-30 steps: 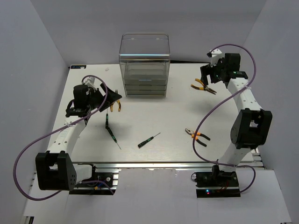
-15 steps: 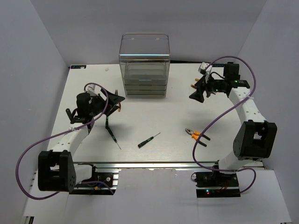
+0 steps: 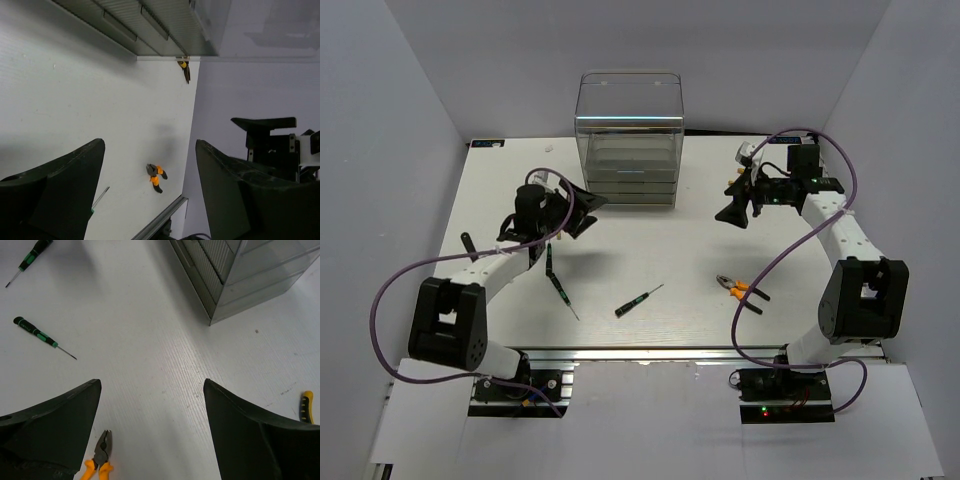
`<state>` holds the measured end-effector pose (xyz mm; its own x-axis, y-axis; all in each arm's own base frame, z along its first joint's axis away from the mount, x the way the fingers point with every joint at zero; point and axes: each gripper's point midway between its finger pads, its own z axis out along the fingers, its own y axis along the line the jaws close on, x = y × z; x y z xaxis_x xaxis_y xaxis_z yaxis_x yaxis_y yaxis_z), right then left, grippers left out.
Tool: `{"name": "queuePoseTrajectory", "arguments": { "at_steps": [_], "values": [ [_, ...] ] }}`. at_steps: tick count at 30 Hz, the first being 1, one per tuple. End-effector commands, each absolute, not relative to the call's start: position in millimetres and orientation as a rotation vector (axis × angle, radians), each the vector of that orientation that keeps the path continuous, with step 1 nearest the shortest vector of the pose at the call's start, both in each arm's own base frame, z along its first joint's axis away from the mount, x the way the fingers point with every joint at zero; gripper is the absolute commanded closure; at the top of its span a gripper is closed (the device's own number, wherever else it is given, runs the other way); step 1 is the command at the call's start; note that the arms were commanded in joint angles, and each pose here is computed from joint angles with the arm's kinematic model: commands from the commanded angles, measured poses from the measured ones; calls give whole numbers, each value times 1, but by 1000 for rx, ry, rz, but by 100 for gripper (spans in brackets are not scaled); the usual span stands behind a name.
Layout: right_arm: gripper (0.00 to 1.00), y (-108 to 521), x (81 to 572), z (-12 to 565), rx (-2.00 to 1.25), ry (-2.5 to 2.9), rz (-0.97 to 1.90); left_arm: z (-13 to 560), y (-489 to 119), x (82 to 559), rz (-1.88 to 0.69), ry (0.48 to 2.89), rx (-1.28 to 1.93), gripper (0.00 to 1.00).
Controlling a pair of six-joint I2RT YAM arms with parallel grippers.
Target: Sort the tools into containers
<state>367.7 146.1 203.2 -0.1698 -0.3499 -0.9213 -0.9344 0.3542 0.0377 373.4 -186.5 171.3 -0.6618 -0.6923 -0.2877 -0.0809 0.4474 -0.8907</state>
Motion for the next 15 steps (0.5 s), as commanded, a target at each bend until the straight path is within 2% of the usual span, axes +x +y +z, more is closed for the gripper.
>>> {"name": "queuePoseTrajectory", "arguments": {
  "at_steps": [1,3,8,9,10,15],
  "values": [
    [11,151,366,219,-1164,1649,783,205,-194,401,-1244,1961,-620,18],
    [11,151,364,217,-1164,1652,785,218,-200,412,-1268,1945,-604,23],
    [11,152,364,214,-1167,1649,790,208,-212,436,-1288,1964,-643,34],
    [11,152,365,216,-1168,1645,784,215,-214,441,-1311,1926,-616,41],
    [11,152,366,215,-1167,1647,786,213,-217,443,-1337,1921,-639,43],
    [10,152,367,216,-1169,1645,784,209,-220,464,-1316,1854,-645,45]
  ]
}}
